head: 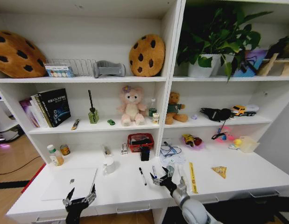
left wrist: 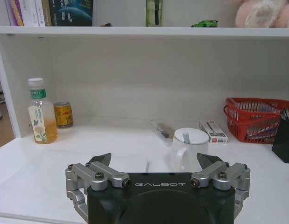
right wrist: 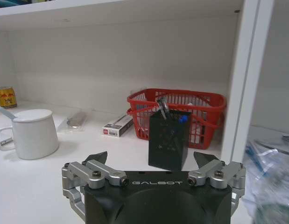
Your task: Organize the objects on the table.
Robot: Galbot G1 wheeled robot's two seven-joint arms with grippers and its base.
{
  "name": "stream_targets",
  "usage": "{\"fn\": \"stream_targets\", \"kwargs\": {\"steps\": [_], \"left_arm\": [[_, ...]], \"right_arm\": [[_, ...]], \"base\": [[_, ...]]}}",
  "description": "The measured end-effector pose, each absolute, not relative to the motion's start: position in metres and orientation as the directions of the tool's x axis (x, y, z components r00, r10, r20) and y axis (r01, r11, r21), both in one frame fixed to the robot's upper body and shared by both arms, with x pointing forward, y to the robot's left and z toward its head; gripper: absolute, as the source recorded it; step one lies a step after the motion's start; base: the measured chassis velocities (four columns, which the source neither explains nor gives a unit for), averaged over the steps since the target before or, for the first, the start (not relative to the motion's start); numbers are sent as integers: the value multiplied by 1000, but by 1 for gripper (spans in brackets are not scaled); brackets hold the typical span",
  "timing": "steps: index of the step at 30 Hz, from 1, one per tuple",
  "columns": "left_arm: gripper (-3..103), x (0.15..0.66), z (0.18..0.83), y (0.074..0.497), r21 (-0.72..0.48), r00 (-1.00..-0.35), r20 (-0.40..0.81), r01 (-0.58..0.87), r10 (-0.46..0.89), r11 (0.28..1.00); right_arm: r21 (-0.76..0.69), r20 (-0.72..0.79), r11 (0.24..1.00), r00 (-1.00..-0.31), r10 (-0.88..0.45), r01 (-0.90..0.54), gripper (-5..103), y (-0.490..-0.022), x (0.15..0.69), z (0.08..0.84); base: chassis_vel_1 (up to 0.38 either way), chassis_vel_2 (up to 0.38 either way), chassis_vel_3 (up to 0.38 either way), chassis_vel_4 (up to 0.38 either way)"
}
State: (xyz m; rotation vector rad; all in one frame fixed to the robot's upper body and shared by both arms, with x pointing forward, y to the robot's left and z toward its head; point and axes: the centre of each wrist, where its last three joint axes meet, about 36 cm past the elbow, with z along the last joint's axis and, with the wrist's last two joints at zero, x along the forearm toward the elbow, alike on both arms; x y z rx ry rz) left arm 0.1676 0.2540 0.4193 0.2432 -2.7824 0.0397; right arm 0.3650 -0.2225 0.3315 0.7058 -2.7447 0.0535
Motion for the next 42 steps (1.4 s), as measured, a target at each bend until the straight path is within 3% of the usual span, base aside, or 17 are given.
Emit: {"fn": "stream_targets", "kwargs": {"steps": [6,17,26,38,42], "left_arm": [[100,164,416,252,2,-919,356,-181,-170,984],[100,163,414,256,8,-915,363,-187,-177,982],[100,163,412,253,3,-913,369,-186,-174,982],[100,164,412,253,3,-913,368,-186,-174,983],[100,164,412,252,3,-913,369,-186,-174,982]], "right_arm": [[58,321,869,-815,-482,-491,100,-182,398,328],[151,383,901,-816,-433,-407,100,-99,407,317],[116,455,949,-833,-313,-293,100,-81,401,311],[110,505,958,-816,-282,-263,101,-84,400,305],[123,524,958,-803,-284,-259,95,-82,401,307]], "base": [[0,0,0,0],[0,0,0,0],[0,0,0,0],[0,0,0,0],[0,0,0,0]]}}
